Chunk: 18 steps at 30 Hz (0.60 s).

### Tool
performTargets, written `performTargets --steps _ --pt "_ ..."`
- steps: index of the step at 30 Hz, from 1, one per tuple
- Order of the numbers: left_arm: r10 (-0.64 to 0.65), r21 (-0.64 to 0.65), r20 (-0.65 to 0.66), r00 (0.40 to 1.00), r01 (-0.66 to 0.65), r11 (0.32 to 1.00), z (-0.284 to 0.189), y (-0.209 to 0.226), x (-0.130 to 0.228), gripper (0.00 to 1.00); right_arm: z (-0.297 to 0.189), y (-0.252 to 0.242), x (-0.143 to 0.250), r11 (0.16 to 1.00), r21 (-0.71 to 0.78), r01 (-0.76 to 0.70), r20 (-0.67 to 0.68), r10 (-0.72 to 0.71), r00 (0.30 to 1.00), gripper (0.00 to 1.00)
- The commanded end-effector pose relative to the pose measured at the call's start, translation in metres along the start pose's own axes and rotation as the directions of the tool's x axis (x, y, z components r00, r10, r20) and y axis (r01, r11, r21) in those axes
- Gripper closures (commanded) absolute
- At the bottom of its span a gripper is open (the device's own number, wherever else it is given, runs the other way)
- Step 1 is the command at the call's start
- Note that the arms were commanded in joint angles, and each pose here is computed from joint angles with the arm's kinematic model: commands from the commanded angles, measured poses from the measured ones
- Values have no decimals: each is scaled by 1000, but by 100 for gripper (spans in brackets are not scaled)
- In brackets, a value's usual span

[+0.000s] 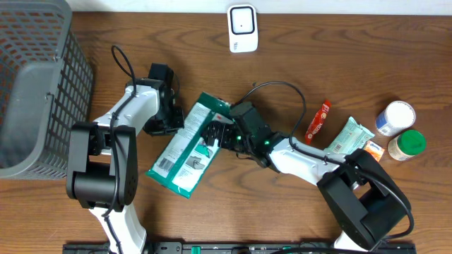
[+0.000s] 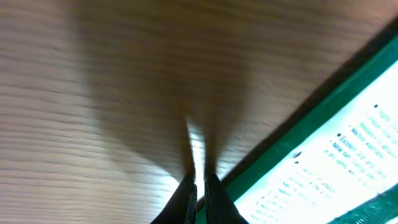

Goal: Scan the item barcode
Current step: 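Swing the gloves pack upright toward the right gripper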

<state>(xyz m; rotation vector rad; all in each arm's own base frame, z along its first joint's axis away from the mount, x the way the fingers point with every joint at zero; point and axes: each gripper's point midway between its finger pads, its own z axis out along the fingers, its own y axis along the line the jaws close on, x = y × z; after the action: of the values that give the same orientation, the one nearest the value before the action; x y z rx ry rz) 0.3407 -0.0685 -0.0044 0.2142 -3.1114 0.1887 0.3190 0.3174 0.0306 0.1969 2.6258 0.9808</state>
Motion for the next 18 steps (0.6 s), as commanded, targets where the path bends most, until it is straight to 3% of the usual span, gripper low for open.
performTargets --steps 1,4,9,18 --pt "-11 165 -163 987 39 986 23 -25 35 92 3 -28 -21 995 90 -39 114 29 993 1" --pt "-6 252 -190 982 54 966 20 -42 40 92 3 -24 -24 997 66 -38 117 31 993 1" --pt "8 261 -183 983 41 965 20 -50 40 92 5 -14 2 999 8 -37 -17 37 999 1" --pt "40 221 -186 982 2 975 23 -54 47 92 -7 -51 62 980 169 -105 -265 148 953 1"
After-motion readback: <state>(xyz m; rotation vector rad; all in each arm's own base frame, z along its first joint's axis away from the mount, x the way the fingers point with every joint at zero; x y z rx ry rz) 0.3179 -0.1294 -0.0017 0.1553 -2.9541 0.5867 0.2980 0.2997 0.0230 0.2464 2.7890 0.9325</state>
